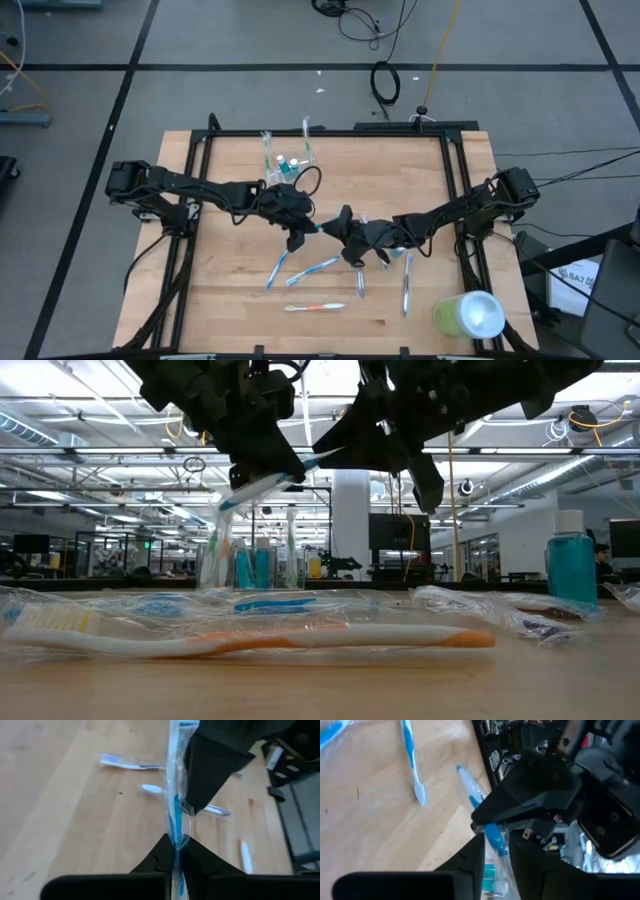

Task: Pick & Place toothbrushing station
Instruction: Put the top right blue toothbrush into the transparent organizer

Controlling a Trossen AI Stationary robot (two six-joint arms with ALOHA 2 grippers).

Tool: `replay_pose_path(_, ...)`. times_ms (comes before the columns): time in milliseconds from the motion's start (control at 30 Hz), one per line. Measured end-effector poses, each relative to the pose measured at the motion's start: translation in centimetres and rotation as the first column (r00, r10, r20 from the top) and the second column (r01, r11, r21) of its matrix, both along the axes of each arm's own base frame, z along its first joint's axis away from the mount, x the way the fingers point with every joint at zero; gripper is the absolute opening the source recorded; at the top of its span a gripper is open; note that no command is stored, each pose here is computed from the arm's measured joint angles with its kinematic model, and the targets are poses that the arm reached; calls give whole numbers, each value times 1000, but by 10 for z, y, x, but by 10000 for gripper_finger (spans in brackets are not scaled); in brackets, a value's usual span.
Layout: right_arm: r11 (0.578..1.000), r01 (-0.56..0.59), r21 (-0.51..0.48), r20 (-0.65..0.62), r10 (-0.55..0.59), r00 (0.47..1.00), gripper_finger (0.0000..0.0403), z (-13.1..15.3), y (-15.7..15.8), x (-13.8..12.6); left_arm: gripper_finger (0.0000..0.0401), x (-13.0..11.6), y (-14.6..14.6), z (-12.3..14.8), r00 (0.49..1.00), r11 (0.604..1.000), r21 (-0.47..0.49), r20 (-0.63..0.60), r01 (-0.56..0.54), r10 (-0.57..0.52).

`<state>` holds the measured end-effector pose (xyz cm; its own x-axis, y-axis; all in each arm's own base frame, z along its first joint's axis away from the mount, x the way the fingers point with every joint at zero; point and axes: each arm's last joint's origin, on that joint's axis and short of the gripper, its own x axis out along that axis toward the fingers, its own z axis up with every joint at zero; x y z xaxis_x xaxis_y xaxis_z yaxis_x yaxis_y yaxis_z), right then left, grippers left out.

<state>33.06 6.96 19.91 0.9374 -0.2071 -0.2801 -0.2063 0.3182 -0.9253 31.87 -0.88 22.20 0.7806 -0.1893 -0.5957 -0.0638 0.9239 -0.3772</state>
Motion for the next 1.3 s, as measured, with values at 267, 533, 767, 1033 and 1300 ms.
replay_pose_path(267, 930, 179, 321, 226, -259, 939, 121, 27, 2, -6, 43, -3, 8, 2, 997, 995, 61, -11, -76, 77)
replay_pose_path(533, 754, 105, 649, 351, -419, 838, 121, 72, -18, -36, 21, -28, 23, 49, 985, 976, 208, 171, -69, 34)
replay_pose_path(767, 473, -165, 866, 380, -405, 832, 115, 55, -63, -61, 26, -64, 33, 93, 946, 932, 348, 324, -98, -21)
replay_pose_path(1033, 298, -390, 871, 463, -234, 855, 133, 27, -96, -39, 25, -48, 36, 80, 951, 931, 360, 303, -53, -63)
replay_pose_path(1300, 279, -414, 866, 478, -221, 850, 213, 28, -103, -21, 29, -26, 37, 60, 956, 947, 317, 288, -47, -49)
